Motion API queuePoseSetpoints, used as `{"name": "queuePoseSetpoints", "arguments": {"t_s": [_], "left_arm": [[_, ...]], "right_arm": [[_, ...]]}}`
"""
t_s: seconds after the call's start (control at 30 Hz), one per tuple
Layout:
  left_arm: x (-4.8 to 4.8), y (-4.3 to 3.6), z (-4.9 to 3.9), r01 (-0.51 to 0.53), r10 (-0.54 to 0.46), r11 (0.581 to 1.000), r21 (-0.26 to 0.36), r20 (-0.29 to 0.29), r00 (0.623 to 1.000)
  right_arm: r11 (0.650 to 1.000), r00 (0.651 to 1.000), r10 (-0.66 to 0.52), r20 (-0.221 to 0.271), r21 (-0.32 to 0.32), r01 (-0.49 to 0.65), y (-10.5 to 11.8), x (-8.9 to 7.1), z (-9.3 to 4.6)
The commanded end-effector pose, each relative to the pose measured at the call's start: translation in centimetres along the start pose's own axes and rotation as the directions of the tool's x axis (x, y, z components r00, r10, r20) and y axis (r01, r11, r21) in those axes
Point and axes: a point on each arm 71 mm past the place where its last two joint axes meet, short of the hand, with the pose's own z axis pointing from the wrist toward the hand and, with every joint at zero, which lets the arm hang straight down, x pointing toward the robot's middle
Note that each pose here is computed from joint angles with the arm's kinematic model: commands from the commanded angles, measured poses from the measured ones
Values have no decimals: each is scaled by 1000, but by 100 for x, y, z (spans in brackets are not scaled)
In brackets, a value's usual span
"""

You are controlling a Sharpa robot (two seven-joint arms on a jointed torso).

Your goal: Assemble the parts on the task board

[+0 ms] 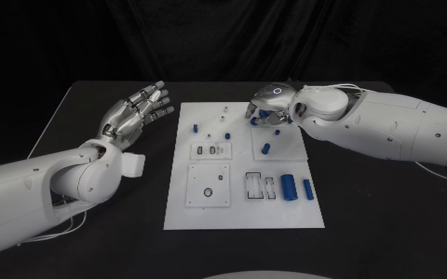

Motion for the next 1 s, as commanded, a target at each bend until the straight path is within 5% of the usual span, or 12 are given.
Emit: {"name": "queuePoseSetpoints", "arguments": {"t_s": [0.03, 1.0], "left_arm": [[14, -91, 7, 18, -16, 993, 116, -14, 1000], [3, -74, 30, 21, -19, 994, 110, -21, 1000]], "right_arm": [[1000, 1000, -2, 12, 7, 1, -3, 11, 3], [1000, 1000, 8, -9, 13, -8, 8, 129, 17]]}}
